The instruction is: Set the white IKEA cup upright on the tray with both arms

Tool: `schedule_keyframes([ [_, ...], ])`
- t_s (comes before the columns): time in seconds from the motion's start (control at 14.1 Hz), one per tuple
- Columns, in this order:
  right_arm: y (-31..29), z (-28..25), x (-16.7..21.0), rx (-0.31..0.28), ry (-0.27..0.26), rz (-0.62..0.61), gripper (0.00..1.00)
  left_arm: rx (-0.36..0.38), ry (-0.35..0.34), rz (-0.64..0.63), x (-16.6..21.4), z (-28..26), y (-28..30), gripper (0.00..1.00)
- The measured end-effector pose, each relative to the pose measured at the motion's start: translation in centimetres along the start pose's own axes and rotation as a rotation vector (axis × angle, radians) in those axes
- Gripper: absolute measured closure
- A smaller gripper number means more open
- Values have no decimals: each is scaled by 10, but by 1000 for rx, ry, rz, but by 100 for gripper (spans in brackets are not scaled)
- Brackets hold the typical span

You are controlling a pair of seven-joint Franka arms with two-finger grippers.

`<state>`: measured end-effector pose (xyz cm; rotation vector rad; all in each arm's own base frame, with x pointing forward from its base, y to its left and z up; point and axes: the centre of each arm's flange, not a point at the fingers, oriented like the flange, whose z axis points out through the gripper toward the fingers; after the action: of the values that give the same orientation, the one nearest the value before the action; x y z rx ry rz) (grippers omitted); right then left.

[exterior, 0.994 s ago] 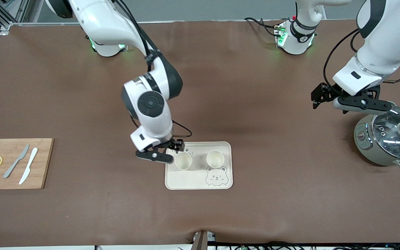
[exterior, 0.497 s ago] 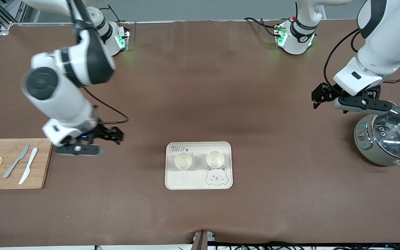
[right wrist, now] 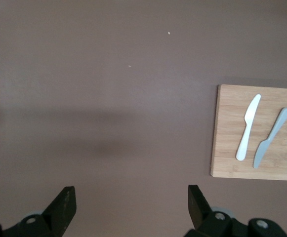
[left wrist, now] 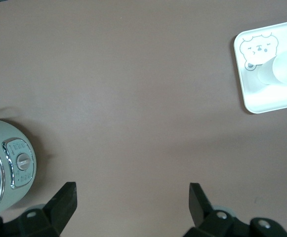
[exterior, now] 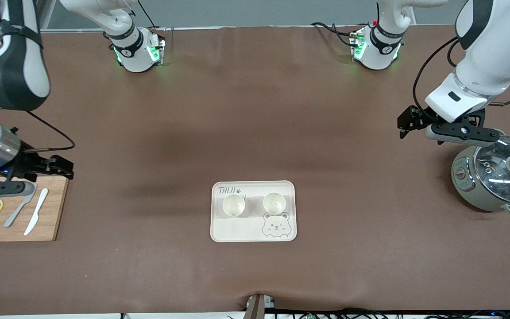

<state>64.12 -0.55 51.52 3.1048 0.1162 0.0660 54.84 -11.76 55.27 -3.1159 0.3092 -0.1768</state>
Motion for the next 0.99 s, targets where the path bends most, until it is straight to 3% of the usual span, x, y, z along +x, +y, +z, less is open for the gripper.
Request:
schedule_keyframes([
  [0.78, 66, -45, -41, 9, 41, 58, 0, 1, -5, -4, -1, 1, -2, 0],
  [0.99, 68, -61, -46, 11, 72, 138, 0, 1, -5, -4, -1, 1, -3, 0],
])
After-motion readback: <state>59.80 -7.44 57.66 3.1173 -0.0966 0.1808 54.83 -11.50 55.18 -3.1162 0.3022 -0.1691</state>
